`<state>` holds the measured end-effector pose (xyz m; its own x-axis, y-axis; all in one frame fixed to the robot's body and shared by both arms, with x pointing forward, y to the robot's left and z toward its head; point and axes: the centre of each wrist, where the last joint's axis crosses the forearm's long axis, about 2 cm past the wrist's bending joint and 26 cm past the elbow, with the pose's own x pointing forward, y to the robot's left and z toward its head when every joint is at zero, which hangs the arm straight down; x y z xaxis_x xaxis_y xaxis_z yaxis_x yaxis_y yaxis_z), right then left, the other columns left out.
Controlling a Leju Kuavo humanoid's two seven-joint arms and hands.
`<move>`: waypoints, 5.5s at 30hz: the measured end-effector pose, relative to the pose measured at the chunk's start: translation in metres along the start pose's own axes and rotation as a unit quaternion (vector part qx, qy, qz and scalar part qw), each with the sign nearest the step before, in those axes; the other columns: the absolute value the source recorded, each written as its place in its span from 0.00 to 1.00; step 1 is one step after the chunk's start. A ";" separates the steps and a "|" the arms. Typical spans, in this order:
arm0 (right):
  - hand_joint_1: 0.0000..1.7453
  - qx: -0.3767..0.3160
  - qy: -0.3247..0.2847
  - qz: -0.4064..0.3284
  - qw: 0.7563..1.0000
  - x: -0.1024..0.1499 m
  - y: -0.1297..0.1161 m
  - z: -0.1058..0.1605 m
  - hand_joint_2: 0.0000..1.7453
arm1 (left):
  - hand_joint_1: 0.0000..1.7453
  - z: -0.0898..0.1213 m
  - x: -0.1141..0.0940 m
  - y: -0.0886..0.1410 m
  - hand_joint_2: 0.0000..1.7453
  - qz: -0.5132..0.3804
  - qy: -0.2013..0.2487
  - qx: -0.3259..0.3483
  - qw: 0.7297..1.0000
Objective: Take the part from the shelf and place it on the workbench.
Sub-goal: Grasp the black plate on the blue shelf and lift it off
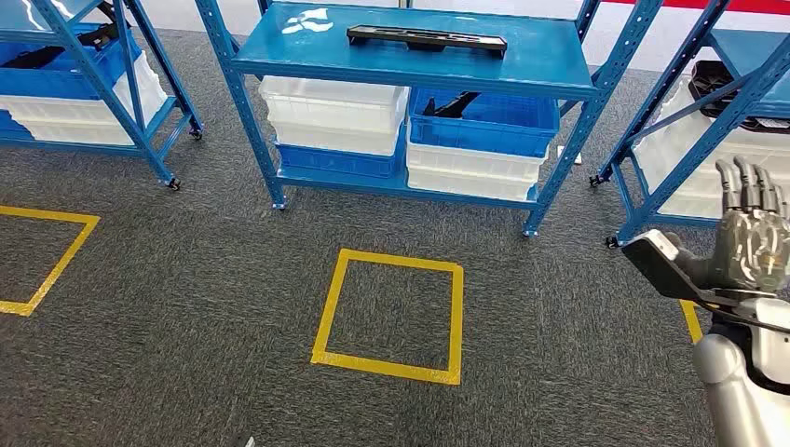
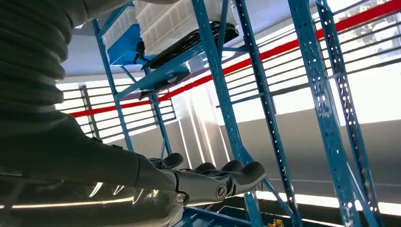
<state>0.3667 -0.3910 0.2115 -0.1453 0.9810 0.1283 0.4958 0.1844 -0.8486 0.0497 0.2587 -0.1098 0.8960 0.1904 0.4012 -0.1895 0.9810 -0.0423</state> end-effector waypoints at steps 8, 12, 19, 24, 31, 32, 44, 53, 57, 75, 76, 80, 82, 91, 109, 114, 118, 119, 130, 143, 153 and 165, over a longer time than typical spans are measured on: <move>0.00 0.056 -0.016 0.061 0.996 0.021 0.030 0.017 1.00 | 0.00 0.000 0.000 0.007 0.00 -0.015 0.022 0.012 1.000; 0.00 0.087 -0.020 0.074 0.993 0.025 0.040 0.021 1.00 | 0.00 0.000 0.000 0.013 0.00 -0.023 0.024 0.016 0.999; 0.00 0.165 -0.003 0.092 0.982 0.018 0.046 -0.010 1.00 | 0.00 -0.001 0.001 0.021 0.00 -0.044 -0.003 0.004 0.999; 0.00 0.174 0.009 0.072 0.982 0.018 0.047 -0.023 1.00 | 0.00 -0.001 0.002 0.022 0.00 -0.051 0.000 0.000 0.999; 0.00 0.176 0.015 0.064 0.982 0.016 0.042 -0.032 1.00 | 0.00 -0.001 0.001 0.022 0.00 -0.047 0.020 0.004 0.999; 0.00 0.177 0.015 0.066 0.982 0.015 0.042 -0.032 1.00 | 0.00 -0.001 0.001 0.022 0.00 -0.047 0.019 0.004 0.999; 0.00 0.191 0.010 0.086 0.978 0.015 0.035 -0.046 1.00 | 0.00 -0.001 0.000 0.017 0.00 -0.040 0.008 -0.005 0.999; 0.00 0.191 0.001 0.089 0.978 0.020 0.033 -0.058 1.00 | 0.00 0.000 0.000 0.016 1.00 -0.041 -0.001 -0.009 0.999; 0.00 0.186 -0.010 0.083 0.979 0.022 0.033 -0.060 1.00 | 0.00 0.000 0.000 0.015 1.00 -0.041 0.000 -0.010 0.999; 0.00 0.172 -0.041 0.053 0.983 0.047 0.040 -0.028 1.00 | 0.00 0.000 -0.002 0.011 0.00 -0.039 0.013 -0.004 0.999; 0.00 0.173 -0.044 0.051 0.983 0.049 0.040 -0.026 1.00 | 0.00 0.000 -0.002 0.011 0.00 -0.039 0.013 -0.004 0.999; 0.00 0.182 -0.049 0.036 0.981 0.053 0.041 -0.021 1.00 | 0.00 0.000 -0.002 0.011 0.00 -0.038 0.010 -0.004 0.999; 0.00 0.193 -0.051 0.023 0.980 0.055 0.042 -0.017 1.00 | 0.00 0.000 -0.002 0.011 0.00 -0.039 0.007 -0.004 0.999; 0.00 0.221 -0.065 -0.010 0.973 0.062 0.053 0.001 1.00 | 0.00 0.000 -0.002 0.012 1.00 -0.043 0.003 -0.006 0.999; 0.00 0.223 -0.072 -0.018 0.972 0.067 0.053 0.007 1.00 | 0.00 0.000 -0.002 0.012 0.00 -0.052 -0.002 -0.012 0.999; 0.00 0.216 -0.090 -0.032 0.972 0.094 0.049 -0.016 1.00 | 0.00 0.000 -0.001 0.015 0.00 -0.053 0.019 -0.008 0.998; 0.00 0.210 -0.109 -0.053 0.970 0.132 0.046 -0.046 1.00 | 0.00 -0.001 0.001 0.016 0.00 -0.067 0.044 -0.009 0.997; 0.00 0.209 -0.114 -0.058 0.970 0.140 0.045 -0.051 1.00 | 0.00 -0.001 0.001 0.016 0.00 -0.070 0.047 -0.010 0.996; 0.00 0.209 -0.160 -0.095 0.960 0.203 0.039 -0.084 1.00 | 0.00 -0.007 0.024 0.019 0.00 -0.076 -0.023 -0.024 0.997; 0.00 0.225 -0.148 -0.087 0.959 0.188 0.058 -0.058 1.00 | 0.00 -0.008 0.028 0.018 0.00 -0.070 -0.035 -0.015 0.997; 0.00 0.222 -0.091 -0.063 0.969 0.111 0.064 -0.016 1.00 | 0.00 -0.001 0.003 0.025 0.00 -0.036 0.017 0.024 0.999; 0.00 0.181 -0.057 -0.028 0.982 0.053 0.034 -0.022 1.00 | 0.00 0.000 -0.001 0.024 0.00 -0.025 0.016 0.024 0.999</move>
<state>0.3944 -0.3313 0.2010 -0.2690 0.9532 0.1379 0.1517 0.1834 -0.9713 0.0447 0.2818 -0.1114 0.9171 0.1437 0.3719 -0.1631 0.9864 0.0210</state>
